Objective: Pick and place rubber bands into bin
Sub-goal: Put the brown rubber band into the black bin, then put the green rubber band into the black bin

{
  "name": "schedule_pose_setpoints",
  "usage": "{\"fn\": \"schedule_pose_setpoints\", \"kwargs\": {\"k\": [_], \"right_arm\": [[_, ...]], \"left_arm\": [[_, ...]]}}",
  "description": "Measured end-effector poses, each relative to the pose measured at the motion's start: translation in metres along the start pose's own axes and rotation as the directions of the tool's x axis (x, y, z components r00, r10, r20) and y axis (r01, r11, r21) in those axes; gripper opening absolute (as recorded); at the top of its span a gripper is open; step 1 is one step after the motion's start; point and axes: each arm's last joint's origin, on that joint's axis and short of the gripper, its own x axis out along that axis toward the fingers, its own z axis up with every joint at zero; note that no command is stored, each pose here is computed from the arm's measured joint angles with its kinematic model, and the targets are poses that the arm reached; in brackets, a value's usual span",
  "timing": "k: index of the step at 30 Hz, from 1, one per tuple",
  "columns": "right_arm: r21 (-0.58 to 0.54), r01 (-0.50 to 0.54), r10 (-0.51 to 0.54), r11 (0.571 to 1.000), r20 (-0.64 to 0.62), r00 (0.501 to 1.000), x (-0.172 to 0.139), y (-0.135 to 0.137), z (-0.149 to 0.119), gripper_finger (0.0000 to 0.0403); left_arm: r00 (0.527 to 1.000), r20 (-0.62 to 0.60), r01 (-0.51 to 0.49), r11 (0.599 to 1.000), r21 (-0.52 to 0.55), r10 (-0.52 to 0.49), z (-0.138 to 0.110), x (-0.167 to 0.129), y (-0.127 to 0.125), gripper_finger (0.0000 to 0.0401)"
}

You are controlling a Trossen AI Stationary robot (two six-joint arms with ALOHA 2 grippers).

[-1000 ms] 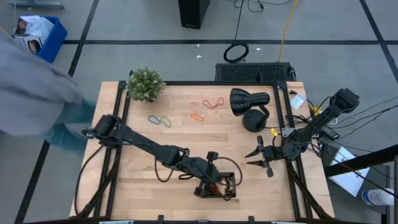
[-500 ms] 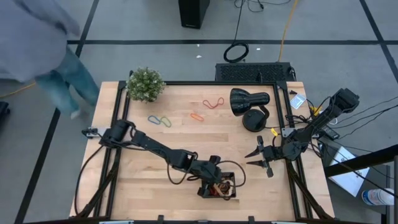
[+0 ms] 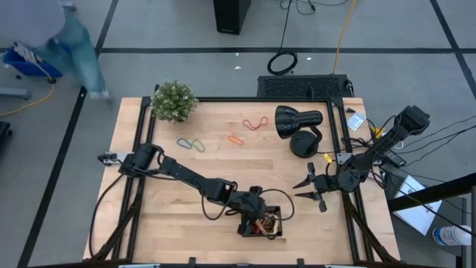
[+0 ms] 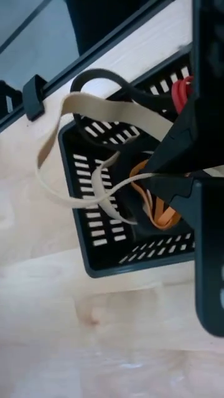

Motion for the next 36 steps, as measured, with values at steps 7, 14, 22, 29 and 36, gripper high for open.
{"fn": "schedule_pose_setpoints", "kwargs": {"k": [7, 14, 22, 29, 36], "right_arm": [[0.000, 0.000, 0.000, 1.000, 0.000, 1.000, 0.000, 0.000, 0.000, 0.0116], [0.000, 0.000, 0.000, 1.000, 0.000, 1.000, 0.000, 0.000, 0.000, 0.0116], [0.000, 0.000, 0.000, 1.000, 0.000, 1.000, 0.000, 0.000, 0.000, 0.0116], [0.002, -0.001, 0.001, 1.000, 0.002, 1.000, 0.000, 0.000, 0.000, 0.0116], [0.005, -0.006, 0.006, 1.000, 0.008, 1.000, 0.000, 0.000, 0.001, 0.0116]], "left_arm": [[1.000, -0.010, 0.002, 1.000, -0.028, -0.002, -0.001, 0.000, 0.000, 0.0044], [0.998, -0.059, 0.026, 0.997, -0.069, -0.031, -0.006, 0.000, -0.001, 0.0101], [0.993, -0.045, 0.110, 0.991, -0.071, -0.114, 0.010, -0.022, -0.006, 0.0189], [0.997, -0.016, 0.074, 0.997, -0.038, -0.075, 0.038, -0.072, -0.009, 0.0215], [0.999, 0.023, 0.041, 0.999, -0.010, -0.040, 0.057, -0.117, -0.010, 0.0216]]}}
